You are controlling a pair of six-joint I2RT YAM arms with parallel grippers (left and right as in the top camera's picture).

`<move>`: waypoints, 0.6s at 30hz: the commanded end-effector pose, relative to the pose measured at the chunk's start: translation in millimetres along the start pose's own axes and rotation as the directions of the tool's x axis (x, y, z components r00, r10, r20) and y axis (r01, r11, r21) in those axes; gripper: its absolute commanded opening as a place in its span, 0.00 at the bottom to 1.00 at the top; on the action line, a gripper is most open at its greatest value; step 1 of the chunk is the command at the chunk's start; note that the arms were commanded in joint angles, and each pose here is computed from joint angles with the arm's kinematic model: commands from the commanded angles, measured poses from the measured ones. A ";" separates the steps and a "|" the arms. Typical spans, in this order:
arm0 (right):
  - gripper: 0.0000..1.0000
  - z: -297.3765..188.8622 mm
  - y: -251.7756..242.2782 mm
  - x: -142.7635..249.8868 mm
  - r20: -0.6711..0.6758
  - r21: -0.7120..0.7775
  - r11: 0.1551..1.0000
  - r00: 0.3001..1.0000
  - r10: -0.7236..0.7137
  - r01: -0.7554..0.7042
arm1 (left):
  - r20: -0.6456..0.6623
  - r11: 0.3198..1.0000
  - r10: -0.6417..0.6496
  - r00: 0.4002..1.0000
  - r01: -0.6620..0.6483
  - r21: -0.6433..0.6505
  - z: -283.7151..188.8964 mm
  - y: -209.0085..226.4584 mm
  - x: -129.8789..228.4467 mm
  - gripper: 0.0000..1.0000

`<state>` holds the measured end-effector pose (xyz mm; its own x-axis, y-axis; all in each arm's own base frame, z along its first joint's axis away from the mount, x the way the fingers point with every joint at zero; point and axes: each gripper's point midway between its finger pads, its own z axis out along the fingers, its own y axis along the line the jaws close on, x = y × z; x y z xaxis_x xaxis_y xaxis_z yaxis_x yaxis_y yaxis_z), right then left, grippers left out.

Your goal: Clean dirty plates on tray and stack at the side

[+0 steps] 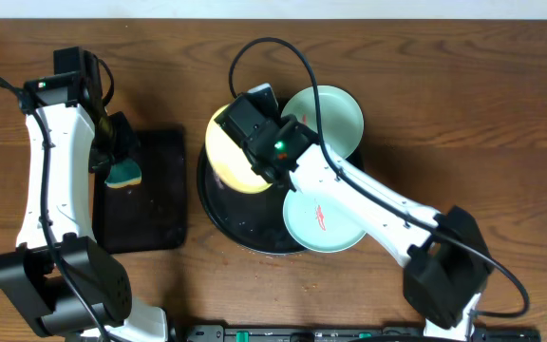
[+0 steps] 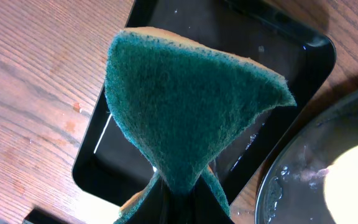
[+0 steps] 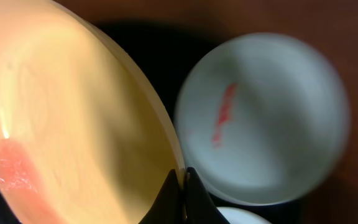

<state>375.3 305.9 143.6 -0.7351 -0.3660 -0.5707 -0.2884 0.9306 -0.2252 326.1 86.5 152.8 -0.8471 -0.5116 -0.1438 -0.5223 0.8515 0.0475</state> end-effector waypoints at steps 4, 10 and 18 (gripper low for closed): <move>0.01 -64.9 -40.2 -44.4 0.219 0.335 0.940 0.964 -0.149 0.069 | 0.019 1.000 0.004 1.000 -0.003 -0.011 -4.2 2.4 -4.3 0.08; 0.01 -101.2 -43.7 -52.1 0.293 0.523 0.851 0.928 -0.232 0.048 | 0.022 1.000 0.003 1.000 -0.003 -0.010 -4.2 2.2 -4.9 0.08; 0.01 -132.2 -42.2 -54.1 0.344 0.631 0.776 0.896 -0.282 0.002 | 0.022 1.000 0.003 1.000 -0.003 -0.010 -4.2 2.2 -4.9 0.07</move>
<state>351.8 297.1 252.2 -0.4177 -0.6015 -0.6810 0.0292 0.7402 -0.6717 326.9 86.6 152.9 -0.8466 -0.5115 -0.1470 -0.5224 0.8514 0.0463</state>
